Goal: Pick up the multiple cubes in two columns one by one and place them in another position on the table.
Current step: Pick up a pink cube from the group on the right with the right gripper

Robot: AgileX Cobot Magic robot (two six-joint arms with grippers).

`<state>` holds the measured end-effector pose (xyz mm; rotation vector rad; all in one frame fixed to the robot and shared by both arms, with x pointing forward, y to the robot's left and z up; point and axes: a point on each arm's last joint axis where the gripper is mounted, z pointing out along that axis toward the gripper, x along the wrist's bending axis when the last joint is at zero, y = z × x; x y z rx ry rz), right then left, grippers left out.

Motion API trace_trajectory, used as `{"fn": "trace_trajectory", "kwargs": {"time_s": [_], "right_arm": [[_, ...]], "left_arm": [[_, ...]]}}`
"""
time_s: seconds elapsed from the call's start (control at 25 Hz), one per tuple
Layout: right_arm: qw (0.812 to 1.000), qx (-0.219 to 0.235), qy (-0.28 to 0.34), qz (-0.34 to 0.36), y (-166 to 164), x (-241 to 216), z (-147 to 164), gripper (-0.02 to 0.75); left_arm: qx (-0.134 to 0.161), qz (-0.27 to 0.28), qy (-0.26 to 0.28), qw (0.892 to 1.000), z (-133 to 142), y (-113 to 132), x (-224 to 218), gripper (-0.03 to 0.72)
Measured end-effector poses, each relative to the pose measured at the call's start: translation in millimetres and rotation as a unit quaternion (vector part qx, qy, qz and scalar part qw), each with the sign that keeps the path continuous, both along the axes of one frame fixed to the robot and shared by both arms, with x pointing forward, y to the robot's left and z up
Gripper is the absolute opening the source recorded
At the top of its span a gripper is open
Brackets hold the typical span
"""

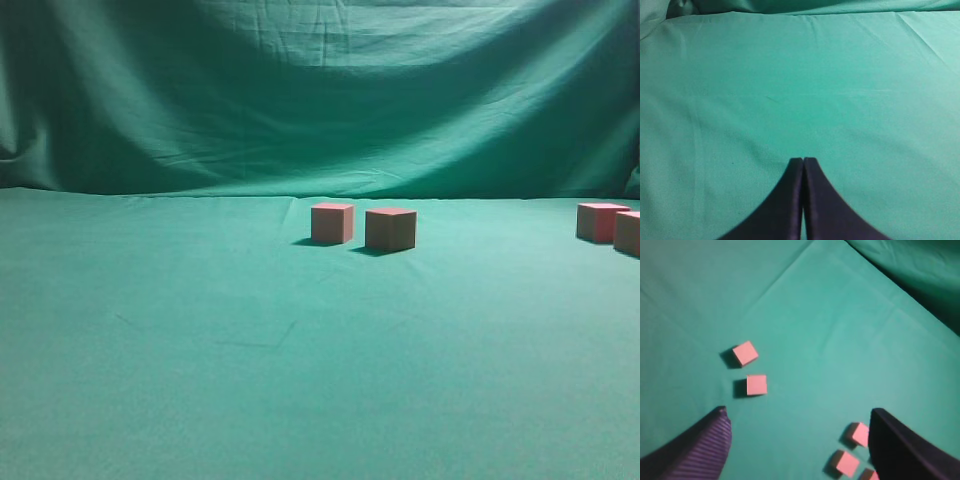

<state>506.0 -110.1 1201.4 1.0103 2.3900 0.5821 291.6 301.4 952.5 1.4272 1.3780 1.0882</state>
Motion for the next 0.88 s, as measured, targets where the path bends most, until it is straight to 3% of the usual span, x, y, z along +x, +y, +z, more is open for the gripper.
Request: {"fn": "trace_trajectory", "kwargs": {"time_s": [0.24,0.6,0.76,0.88], "right_arm": [[0.996,-0.004,0.041,-0.081,-41,-45,-27,0.577],[0.969,-0.099,0.176,-0.141,-75,-82,-141,0.577],[0.956,-0.086,0.196,-0.2,-100,-79,-177,0.577],[0.946,-0.05,0.197,-0.252,-121,-71,-188,0.577]], "left_arm": [[0.0,0.0,0.0,1.0,0,0,0,0.0],[0.0,0.0,0.0,1.0,0,0,0,0.0],[0.0,0.0,0.0,1.0,0,0,0,0.0],[0.0,0.0,0.0,1.0,0,0,0,0.0]]}}
